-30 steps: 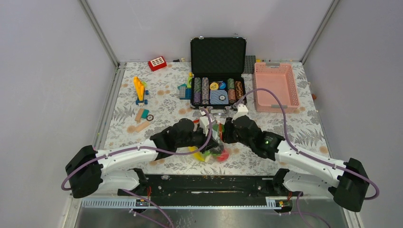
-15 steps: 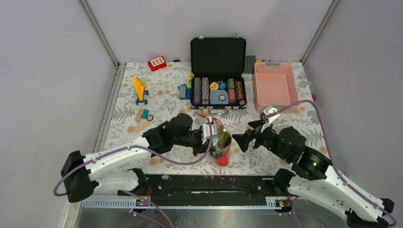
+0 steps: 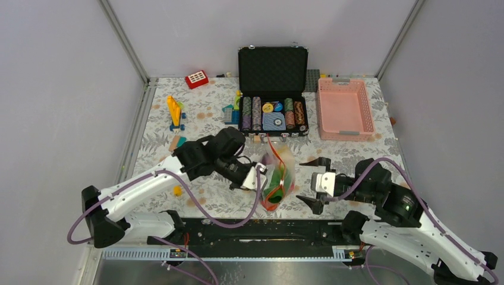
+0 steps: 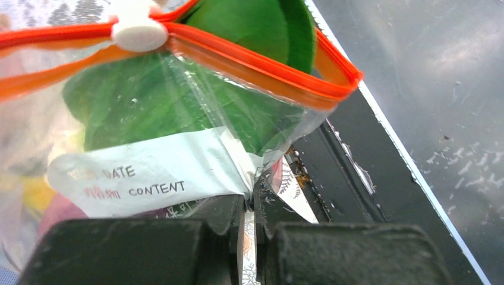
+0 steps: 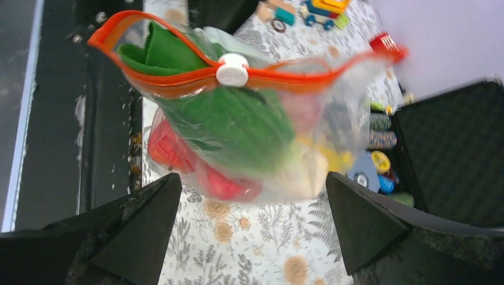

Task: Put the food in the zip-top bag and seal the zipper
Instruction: Adjust the fake vegetable in the zipper food storage bag.

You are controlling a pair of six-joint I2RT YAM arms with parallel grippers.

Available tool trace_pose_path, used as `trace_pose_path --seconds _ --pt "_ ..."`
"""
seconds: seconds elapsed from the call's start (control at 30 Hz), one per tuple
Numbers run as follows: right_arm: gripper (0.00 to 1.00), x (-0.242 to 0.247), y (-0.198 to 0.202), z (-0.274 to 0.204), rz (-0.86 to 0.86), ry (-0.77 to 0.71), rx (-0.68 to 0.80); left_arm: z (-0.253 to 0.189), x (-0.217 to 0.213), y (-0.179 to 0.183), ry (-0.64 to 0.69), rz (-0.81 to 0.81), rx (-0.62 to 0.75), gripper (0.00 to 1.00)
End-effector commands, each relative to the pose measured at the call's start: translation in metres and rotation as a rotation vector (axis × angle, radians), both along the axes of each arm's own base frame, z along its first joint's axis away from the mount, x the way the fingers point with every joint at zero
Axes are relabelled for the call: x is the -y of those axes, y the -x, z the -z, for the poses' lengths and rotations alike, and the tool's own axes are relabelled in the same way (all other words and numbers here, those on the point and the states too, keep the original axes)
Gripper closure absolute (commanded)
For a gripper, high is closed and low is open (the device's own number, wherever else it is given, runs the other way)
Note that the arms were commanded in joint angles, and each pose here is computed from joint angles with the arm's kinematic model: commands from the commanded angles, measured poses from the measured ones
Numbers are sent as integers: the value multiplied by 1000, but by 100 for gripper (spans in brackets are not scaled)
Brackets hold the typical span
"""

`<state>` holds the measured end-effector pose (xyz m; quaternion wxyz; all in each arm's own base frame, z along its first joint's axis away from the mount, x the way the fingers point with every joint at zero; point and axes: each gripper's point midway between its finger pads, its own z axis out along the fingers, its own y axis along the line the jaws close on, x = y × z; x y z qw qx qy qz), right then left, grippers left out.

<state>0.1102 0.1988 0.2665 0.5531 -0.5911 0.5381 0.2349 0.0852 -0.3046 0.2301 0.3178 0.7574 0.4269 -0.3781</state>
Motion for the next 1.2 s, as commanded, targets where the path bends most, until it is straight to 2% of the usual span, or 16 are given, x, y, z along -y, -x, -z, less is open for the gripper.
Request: trace_pose_path --seconds 0.0,0.23,0.37,0.5,0.63,0.7,0.8,0.9,1.0,1.07,1.13,1.17 --pt "0 -5 23 -12 -259 119 168 -4 2 15 26 184 2 100" --pt "1 -6 31 2 -393 254 164 3 6 15 -9 260 -4 100" --pt "2 -22 44 1 -530 215 170 3 13 13 -12 283 -16 100" --pt "10 -36 50 -1 -595 193 99 6 15 12 -37 299 -35 100" --pt "25 -43 42 5 -575 215 60 8 17 11 -44 308 -40 100" --pt "37 -42 39 9 -555 240 44 8 17 11 -45 308 -42 100" --pt "61 -38 38 17 -540 266 29 8 17 11 -44 308 -37 100" --pt "78 -36 39 20 -533 269 15 8 17 11 -49 303 -42 99" --pt "100 -35 41 22 -533 261 5 6 19 9 -56 283 -58 88" --pt "100 -35 41 22 -519 248 -3 3 25 4 -62 218 -84 79" --pt "100 -36 37 23 -476 239 -16 -5 32 -5 -51 133 -95 65" --pt "100 -36 34 24 -451 234 -25 -4 33 -8 -62 88 -114 46"
